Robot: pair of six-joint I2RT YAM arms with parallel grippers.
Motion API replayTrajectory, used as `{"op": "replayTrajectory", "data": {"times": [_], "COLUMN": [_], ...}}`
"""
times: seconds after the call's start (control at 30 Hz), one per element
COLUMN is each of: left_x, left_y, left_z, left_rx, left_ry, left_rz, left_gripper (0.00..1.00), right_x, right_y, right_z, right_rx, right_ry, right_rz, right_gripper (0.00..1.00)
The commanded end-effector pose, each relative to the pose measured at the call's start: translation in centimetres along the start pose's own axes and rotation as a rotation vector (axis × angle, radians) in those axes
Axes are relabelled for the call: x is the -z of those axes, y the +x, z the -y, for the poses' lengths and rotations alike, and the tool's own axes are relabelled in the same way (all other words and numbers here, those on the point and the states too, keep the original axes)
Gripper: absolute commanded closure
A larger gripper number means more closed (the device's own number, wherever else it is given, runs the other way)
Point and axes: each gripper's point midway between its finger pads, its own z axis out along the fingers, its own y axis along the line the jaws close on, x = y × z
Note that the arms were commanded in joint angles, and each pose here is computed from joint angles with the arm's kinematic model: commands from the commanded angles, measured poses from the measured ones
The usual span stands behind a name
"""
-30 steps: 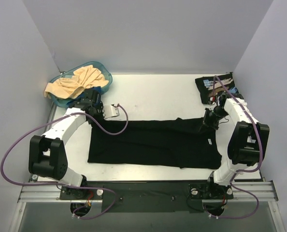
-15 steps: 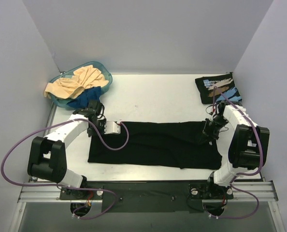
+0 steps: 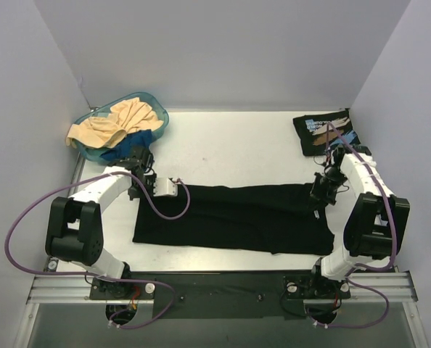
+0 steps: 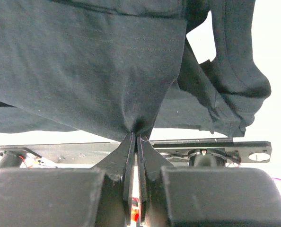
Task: Fold and stack the t-shirts
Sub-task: Fold the other side of the tshirt into a rectangle
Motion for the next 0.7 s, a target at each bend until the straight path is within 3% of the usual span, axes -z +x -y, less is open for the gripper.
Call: {"op": "replayTrajectory", "data": {"times": [0.0,0.33,0.37,0.4,0.43,0.47,0.5,0.53,0.67], "left_x": [0.0,-0.9,-0.8,-0.7,-0.4,-0.2,0.5,0.8,5.9], "left_y": [-0.4,0.7,0.6,0.7,0.5,0.3,-0.1,-0.5,-4.6], "left_z": [3.0,4.6,4.5,4.9,4.5,4.8,4.4,4.3,0.1], "left_rx": [-0.03,-0.05,-0.058,-0.061,-0.059,-0.058,-0.053,-0.041,0.029], "left_ry": [0.113,0.176,0.179,0.199,0.194,0.214,0.217,0.221,0.172], "left_rz": [0.039,-0.018,-0.02,-0.022,-0.017,-0.012,0.003,0.012,0.164], "left_gripper": [1.0,1.0,0.97,0.76,0.64,0.36,0.33,0.23,0.19], "right_x": [-0.9,-3.5,-3.6,-3.7,-3.7,-3.8,-3.6,-3.3,-1.1], "right_y": [3.5,4.3,4.5,4.6,4.7,4.8,4.8,4.6,3.0], "right_z": [1.6,2.7,2.8,2.8,2.8,2.8,2.8,2.7,2.9], "right_rx": [-0.029,-0.04,-0.041,-0.04,-0.044,-0.046,-0.05,-0.046,-0.041], "right_ry": [0.058,0.095,0.097,0.098,0.096,0.094,0.096,0.095,0.122], "right_rz": [-0.143,-0.227,-0.237,-0.242,-0.244,-0.249,-0.242,-0.224,-0.087], "right_gripper": [1.0,1.0,1.0,0.88,0.79,0.66,0.62,0.6,0.6]}}
